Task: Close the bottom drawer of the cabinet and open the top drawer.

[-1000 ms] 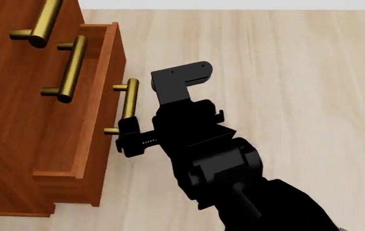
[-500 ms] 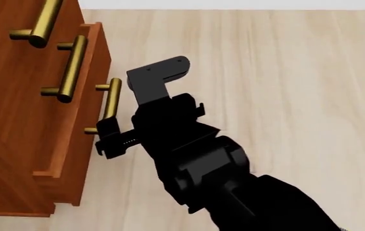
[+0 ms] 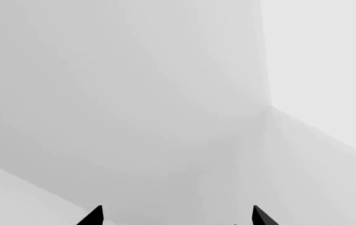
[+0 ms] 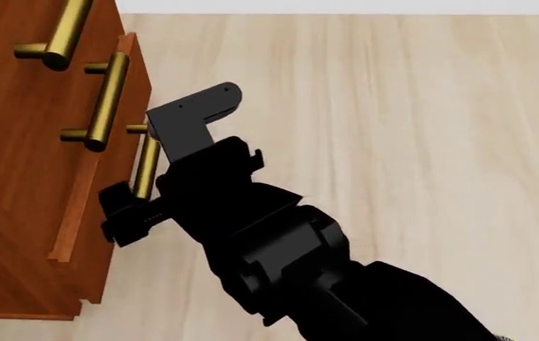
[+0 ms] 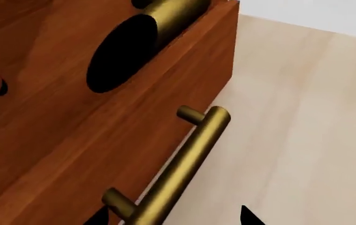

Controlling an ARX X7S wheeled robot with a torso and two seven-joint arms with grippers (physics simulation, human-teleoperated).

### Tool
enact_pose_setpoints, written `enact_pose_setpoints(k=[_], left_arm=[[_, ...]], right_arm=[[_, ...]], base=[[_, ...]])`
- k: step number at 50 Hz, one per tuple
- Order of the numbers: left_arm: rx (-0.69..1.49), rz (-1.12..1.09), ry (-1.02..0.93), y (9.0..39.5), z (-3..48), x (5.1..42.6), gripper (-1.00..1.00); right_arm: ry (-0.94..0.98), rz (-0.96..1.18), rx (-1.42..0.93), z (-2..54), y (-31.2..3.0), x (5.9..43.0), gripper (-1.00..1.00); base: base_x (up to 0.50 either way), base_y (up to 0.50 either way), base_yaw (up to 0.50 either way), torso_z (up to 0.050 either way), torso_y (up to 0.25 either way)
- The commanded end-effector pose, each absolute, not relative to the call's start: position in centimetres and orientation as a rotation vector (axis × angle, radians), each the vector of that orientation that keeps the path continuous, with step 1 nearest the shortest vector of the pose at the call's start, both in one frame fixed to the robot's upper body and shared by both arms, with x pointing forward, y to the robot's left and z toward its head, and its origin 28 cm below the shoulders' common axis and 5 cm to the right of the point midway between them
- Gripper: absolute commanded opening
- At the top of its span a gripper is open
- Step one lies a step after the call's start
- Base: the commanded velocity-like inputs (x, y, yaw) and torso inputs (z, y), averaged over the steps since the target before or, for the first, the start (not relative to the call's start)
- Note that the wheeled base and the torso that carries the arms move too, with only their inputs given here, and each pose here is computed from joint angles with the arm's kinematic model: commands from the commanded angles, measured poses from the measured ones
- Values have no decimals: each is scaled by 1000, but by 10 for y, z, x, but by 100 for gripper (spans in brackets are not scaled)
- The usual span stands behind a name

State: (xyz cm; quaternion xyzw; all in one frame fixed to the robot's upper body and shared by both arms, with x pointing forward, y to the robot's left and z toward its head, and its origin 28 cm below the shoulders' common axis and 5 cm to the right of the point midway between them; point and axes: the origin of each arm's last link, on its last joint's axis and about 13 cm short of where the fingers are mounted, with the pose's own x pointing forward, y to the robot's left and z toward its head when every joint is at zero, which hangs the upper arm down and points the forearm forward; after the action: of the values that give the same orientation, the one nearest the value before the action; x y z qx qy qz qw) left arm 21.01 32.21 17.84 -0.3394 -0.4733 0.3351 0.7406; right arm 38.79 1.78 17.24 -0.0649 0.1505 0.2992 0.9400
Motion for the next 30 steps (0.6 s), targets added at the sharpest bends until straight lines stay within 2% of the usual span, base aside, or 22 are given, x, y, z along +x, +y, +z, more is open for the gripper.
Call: enact_pose_setpoints(k=[1, 10, 30], left_arm=[[-737, 729, -1031, 322, 182, 211, 100], [-736, 721, -1034, 321, 182, 210, 100], [-756, 714, -1037, 322, 180, 211, 100]], right_arm=[[269, 694, -152, 175, 27, 384, 100], [272, 728, -159, 173, 28, 382, 100], [374, 949, -23, 163, 37, 370, 100]], base=[[0, 0, 0, 0, 0], [0, 0, 0, 0, 0], [0, 0, 0, 0, 0]])
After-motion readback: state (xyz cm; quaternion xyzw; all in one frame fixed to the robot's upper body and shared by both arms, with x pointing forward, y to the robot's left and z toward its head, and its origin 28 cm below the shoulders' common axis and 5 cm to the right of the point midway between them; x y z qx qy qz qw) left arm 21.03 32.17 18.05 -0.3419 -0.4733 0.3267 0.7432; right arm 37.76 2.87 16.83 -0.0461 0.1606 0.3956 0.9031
